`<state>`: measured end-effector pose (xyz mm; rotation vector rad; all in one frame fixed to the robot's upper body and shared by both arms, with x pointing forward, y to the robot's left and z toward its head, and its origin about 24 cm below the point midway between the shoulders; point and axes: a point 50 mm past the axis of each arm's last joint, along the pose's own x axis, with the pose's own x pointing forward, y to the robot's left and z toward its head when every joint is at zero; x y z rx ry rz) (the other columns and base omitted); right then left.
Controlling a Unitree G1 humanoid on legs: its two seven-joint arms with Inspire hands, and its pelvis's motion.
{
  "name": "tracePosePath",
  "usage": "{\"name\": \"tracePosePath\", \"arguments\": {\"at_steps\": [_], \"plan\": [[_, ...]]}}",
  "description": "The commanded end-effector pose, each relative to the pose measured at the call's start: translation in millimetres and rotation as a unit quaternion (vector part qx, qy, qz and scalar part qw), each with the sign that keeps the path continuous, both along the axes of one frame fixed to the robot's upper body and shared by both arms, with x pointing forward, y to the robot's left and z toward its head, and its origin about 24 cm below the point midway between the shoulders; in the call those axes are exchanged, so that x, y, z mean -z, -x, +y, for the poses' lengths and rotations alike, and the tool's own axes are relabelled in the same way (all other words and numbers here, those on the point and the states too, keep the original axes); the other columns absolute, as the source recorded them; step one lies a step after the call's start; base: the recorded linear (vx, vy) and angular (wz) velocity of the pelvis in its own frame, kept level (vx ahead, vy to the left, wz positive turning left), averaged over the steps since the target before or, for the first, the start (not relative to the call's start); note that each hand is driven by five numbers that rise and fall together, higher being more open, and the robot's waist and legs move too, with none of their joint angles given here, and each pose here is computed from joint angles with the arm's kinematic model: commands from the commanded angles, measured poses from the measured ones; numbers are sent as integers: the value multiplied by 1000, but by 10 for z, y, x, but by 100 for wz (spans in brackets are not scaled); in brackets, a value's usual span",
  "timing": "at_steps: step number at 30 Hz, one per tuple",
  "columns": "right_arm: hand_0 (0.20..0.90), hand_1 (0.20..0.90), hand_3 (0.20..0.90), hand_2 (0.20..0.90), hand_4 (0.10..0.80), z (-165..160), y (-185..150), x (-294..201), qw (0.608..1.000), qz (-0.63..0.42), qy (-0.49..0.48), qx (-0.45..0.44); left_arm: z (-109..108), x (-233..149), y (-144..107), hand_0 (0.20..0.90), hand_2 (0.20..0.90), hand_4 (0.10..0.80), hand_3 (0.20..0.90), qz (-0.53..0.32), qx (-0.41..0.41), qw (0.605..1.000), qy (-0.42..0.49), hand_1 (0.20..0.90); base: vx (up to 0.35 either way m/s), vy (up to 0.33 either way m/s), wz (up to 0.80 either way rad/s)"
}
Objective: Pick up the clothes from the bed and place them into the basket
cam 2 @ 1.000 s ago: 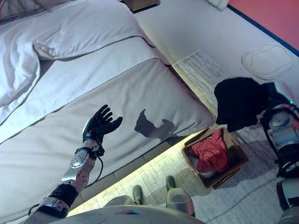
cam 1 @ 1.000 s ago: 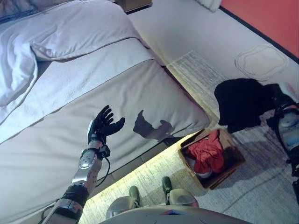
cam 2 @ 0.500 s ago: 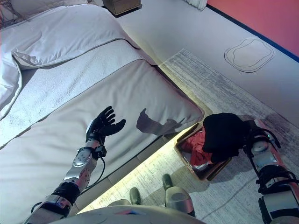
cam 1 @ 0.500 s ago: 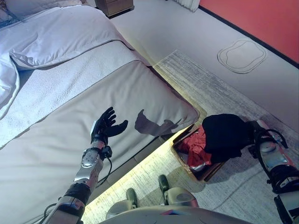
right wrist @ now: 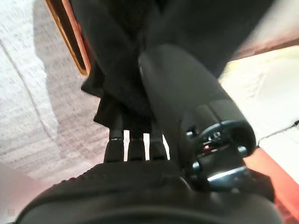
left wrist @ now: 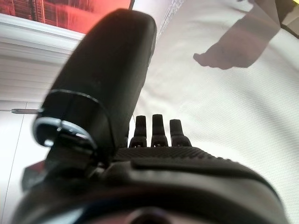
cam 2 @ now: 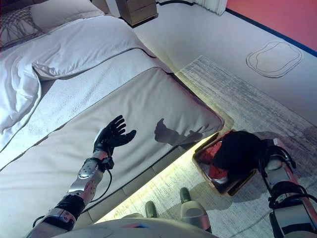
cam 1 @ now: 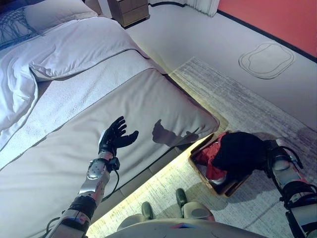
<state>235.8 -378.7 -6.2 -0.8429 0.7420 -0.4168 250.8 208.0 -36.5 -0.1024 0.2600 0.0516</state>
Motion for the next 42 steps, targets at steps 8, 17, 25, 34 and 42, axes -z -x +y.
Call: {"name": "tracePosePath", "arguments": {"at_steps": [8,17,25,34,42], "plan": [[900,900,900,900,800,-131,-187,-397,993,-102,49,20,-9,-224,-157,900,900,800,900,-64,22,998,-18,900,0,0,0],[900,900,900,900,800,34,-364,-562,986,-159,55,-19,7,-223,-138,900,900,800,900,-67,12,998,-13,900,13,5,1],[900,900,900,900,800,997,-597,-778,925,-329,52,-183,-65,-87,-8,900,900,800,900,-54,-11,998,-13,900,26,31,6],[900,900,900,900,800,1843,-547,-618,882,-351,-8,-315,-286,-82,64,900,900,800,900,-75,19,997,-25,900,18,21,20],[900,900,900,900,800,2081,-380,-438,877,-322,-93,-345,-257,-79,167,900,900,800,900,-77,26,997,-14,900,33,9,35]]}}
